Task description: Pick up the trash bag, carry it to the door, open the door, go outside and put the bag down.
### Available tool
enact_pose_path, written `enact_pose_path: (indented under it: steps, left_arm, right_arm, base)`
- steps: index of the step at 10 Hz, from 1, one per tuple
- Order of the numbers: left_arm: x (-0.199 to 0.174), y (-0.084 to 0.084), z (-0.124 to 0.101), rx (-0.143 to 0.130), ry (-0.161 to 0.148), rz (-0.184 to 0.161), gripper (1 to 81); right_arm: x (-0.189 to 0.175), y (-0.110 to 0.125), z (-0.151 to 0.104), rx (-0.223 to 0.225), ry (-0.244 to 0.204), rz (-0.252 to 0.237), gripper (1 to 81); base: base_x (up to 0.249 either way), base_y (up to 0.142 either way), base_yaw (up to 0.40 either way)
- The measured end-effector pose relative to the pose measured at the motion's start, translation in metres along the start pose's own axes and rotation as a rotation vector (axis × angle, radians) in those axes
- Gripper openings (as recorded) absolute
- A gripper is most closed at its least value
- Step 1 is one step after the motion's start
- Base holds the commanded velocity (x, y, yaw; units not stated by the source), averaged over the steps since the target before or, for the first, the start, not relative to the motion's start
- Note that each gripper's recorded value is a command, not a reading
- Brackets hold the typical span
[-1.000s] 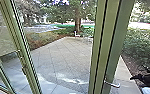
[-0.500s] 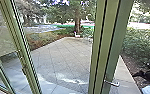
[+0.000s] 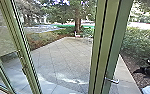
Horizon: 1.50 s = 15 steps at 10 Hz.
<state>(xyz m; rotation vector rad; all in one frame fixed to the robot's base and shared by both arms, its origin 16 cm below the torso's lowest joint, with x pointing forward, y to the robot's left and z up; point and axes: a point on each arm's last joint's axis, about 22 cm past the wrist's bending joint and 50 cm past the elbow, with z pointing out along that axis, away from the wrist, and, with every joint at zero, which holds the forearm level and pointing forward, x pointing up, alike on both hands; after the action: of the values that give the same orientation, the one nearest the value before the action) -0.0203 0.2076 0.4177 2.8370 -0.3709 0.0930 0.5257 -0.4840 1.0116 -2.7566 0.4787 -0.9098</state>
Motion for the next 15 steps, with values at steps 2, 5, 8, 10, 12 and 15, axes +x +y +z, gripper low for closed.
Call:
enact_pose_path:
  steps: [2, 5, 8, 10, 12, 15]
  left_arm:
    - [0.000, 0.000, 0.000, -0.001, -0.003, 0.000, 1.0]
    - [-0.003, 0.000, 0.000, -0.006, -0.024, 0.009, 1.0]
    - [0.024, -0.006, 0.001, -0.002, -0.003, 0.063, 1.0]
    - [0.027, -0.006, 0.001, -0.002, -0.002, 0.077, 1.0]
    - [0.026, -0.006, 0.001, -0.002, -0.005, 0.076, 1.0]
    - [0.026, -0.007, 0.001, -0.002, -0.006, 0.074, 1.0]
  right_arm:
    - [0.007, 0.004, 0.005, -0.009, 0.012, -0.022, 81.1]
    - [0.013, 0.013, 0.015, -0.015, 0.023, -0.059, 81.1]
    - [0.023, 0.065, -0.014, -0.084, 0.102, -0.066, 81.1]
    - [0.030, 0.103, -0.038, -0.147, 0.139, -0.051, 81.1]
    - [0.037, 0.108, -0.035, -0.175, 0.130, -0.068, 81.1]
    - [0.065, 0.103, -0.051, -0.188, 0.151, -0.045, 81.1]
  base:
    - [0.000, 0.000, 0.000]
    - [0.000, 0.000, 0.000]
    - [0.000, 0.000, 0.000]
    - [0.000, 0.000, 0.000]
    - [0.000, 0.000, 0.000]
    - [0.000, 0.000, 0.000]
